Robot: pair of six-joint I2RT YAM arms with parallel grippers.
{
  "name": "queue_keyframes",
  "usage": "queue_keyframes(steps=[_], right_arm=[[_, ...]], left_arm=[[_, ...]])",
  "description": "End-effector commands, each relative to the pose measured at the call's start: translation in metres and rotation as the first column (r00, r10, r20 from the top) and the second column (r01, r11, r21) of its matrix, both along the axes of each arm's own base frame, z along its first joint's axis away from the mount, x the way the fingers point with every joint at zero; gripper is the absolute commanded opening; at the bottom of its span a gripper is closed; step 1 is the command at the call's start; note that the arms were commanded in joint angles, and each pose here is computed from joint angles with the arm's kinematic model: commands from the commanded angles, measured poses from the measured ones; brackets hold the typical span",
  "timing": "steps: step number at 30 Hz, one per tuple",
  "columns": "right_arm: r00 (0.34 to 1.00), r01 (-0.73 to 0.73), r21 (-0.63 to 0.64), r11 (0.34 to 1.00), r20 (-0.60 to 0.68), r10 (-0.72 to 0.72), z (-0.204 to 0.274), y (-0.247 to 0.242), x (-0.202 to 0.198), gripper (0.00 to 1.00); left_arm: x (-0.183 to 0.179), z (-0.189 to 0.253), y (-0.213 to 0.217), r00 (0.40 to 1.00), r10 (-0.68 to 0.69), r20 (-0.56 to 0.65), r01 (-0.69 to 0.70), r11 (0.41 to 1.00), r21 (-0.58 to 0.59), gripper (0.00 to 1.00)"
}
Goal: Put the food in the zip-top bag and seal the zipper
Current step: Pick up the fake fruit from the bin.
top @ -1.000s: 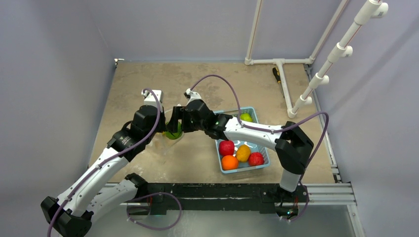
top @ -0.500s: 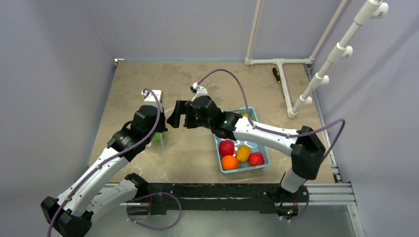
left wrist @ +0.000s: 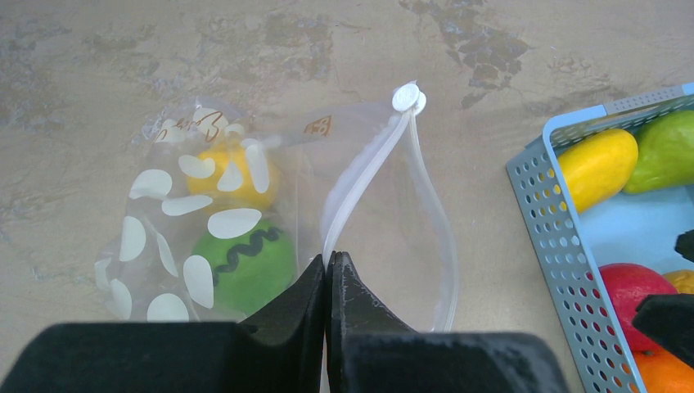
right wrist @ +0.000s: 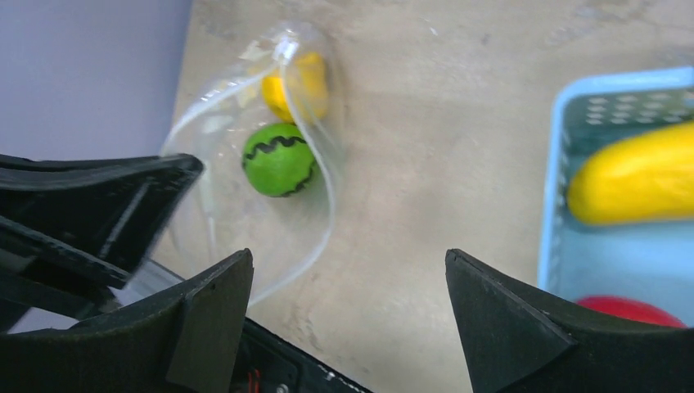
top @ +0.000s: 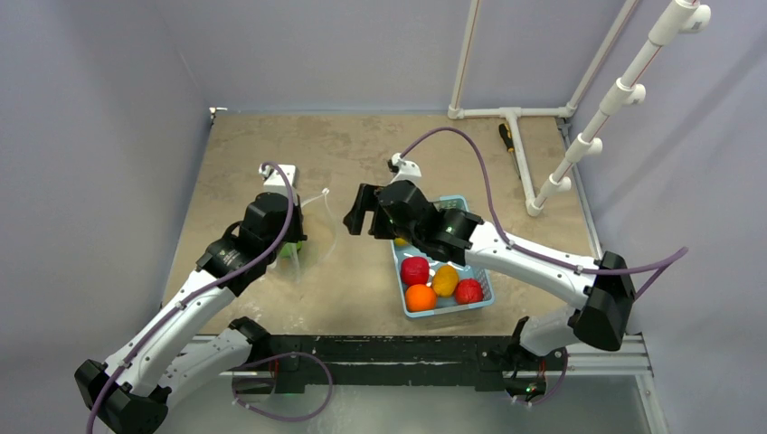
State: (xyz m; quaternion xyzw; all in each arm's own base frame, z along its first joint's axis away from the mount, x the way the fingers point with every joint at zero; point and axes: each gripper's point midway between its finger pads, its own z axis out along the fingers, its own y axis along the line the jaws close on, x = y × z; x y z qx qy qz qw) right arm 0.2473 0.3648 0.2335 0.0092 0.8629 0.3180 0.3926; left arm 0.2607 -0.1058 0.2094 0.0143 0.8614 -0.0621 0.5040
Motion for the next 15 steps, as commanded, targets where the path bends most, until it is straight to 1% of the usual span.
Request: queue_keyframes(steps=[1, 6, 12, 15], right_arm=[[0.995, 0.096, -0.080, 0.992, -0.029, -0.099, -0.011, -0.036, -0.006, 0.88], [0.982, 0.145, -0.175, 0.974, -0.095, -0.163, -0.039, -0.067, -0.019, 0.84], [0.961, 0.183, -0.243, 0.953, -0.161, -0.226, -0.064, -0.098, -0.037, 0.77], [0.943, 0.213, -0.305, 0.928, -0.184, -0.277, -0.080, -0.115, -0.044, 0.75]], left_arm=[[0.005, 0.006, -0.001, 1.000, 0.001, 0.030, -0.001, 1.000, 0.002, 0.00], [0.005, 0.006, -0.001, 1.000, -0.001, 0.030, 0.001, 1.000, 0.001, 0.00], [0.005, 0.004, -0.002, 1.000, -0.008, 0.024, 0.008, 1.000, 0.003, 0.00], [0.005, 0.004, -0.003, 1.000, -0.008, 0.023, 0.008, 1.000, 0.002, 0.00]])
